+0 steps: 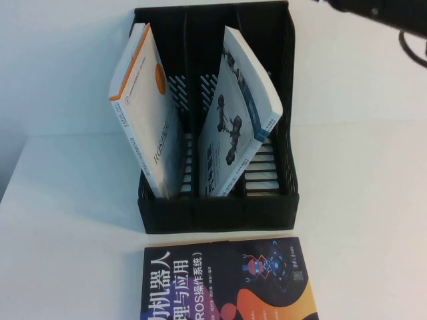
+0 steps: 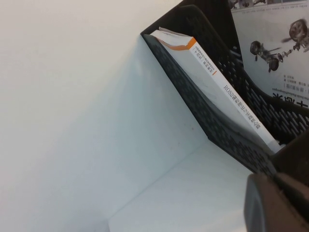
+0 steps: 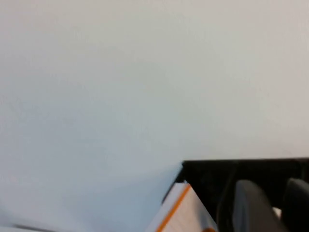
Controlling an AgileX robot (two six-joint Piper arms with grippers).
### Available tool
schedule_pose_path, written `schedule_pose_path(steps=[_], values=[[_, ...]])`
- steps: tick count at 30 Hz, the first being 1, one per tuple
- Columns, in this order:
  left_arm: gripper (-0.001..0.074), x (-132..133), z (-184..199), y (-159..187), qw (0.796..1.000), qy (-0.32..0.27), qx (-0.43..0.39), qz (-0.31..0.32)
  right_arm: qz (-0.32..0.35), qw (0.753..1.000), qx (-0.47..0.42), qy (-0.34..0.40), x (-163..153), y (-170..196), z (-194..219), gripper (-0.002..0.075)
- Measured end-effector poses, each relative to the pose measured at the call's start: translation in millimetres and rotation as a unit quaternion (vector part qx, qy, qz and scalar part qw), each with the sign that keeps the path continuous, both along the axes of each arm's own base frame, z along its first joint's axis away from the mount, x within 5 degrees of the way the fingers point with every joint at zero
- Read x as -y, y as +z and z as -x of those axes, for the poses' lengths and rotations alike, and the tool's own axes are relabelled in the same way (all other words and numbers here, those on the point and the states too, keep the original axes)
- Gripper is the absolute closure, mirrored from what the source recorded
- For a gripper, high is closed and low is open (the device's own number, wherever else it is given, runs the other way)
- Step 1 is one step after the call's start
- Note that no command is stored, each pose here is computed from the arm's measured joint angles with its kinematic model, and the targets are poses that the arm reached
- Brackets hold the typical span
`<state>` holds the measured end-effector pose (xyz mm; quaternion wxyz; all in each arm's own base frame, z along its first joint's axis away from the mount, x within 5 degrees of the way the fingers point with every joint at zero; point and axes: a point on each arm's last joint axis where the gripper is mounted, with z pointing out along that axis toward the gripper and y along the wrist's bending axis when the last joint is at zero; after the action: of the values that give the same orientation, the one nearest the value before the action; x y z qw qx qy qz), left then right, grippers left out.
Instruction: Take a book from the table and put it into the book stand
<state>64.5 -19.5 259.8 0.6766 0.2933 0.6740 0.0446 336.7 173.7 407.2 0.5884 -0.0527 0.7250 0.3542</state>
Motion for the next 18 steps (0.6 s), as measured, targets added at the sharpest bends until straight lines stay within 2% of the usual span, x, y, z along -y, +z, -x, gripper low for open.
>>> schedule_pose_path(steps=[1, 4, 8, 11, 14, 18], values=[[0.0738, 0, 0, 0, 1.0, 0.0, 0.0, -0.001, -0.004, 1.0, 0.011, 0.004, 2, 8, 6, 0.0601], [0.0738, 0, 0, 0, 1.0, 0.001, 0.002, -0.003, -0.011, 0.999, 0.039, 0.022, 7, 28, 23, 0.0685], [0.0738, 0, 0, 0, 1.0, 0.001, 0.002, -0.004, 0.033, 0.994, 0.075, 0.074, 5, 39, 41, 0.0713], [0.0738, 0, 0, 0, 1.0, 0.001, 0.002, -0.004, 0.108, 0.984, 0.068, 0.126, 0, 28, 49, 0.0718], [0.0738, 0, 0, -1, 1.0, 0.001, 0.002, -0.008, 0.173, 0.968, -0.012, 0.179, -2, 2, 56, 0.072], [0.0738, 0, 0, -1, 1.0, 0.001, 0.003, -0.009, 0.265, 0.929, -0.139, 0.217, 6, -36, 68, 0.072]])
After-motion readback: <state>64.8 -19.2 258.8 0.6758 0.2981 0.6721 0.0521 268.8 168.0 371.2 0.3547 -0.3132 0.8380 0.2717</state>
